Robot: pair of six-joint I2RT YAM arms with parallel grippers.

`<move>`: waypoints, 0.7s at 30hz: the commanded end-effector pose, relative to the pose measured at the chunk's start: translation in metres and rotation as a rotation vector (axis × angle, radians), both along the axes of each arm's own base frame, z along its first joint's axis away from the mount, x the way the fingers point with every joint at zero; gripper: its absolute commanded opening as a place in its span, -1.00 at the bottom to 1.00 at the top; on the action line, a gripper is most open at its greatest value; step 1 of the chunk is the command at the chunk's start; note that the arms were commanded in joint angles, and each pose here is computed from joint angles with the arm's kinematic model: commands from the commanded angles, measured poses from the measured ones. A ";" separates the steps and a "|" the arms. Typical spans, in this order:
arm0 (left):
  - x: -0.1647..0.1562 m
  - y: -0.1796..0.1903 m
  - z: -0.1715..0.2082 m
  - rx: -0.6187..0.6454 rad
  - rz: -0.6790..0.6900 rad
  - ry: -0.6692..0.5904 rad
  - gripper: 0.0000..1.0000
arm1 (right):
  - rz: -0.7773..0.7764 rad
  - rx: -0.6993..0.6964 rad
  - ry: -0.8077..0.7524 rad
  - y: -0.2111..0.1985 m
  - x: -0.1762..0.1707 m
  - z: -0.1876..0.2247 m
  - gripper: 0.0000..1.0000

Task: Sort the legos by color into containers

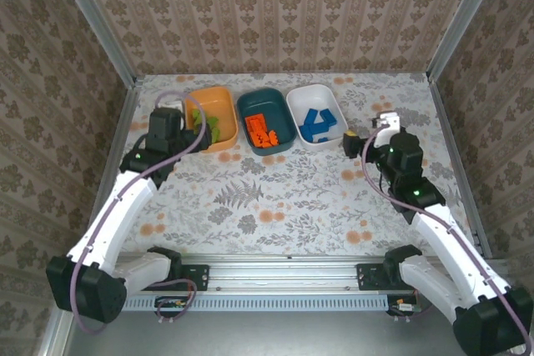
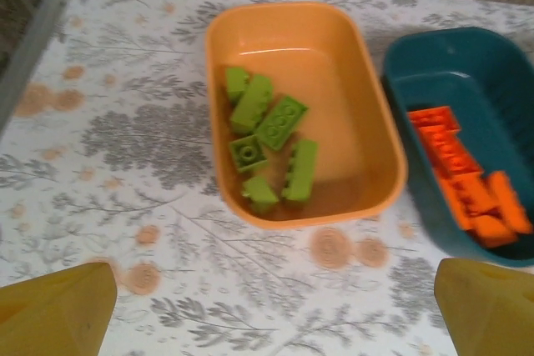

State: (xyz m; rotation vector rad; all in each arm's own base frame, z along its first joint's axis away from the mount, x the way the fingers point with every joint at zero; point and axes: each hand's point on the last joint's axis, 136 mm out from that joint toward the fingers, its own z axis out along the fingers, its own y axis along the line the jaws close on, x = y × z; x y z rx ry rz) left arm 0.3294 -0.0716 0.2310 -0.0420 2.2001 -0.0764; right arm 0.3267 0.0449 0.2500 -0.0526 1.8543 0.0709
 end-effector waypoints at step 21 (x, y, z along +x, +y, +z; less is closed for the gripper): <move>0.024 0.086 -0.033 0.141 0.251 -0.199 1.00 | -0.085 0.045 0.094 -0.053 0.057 -0.123 1.00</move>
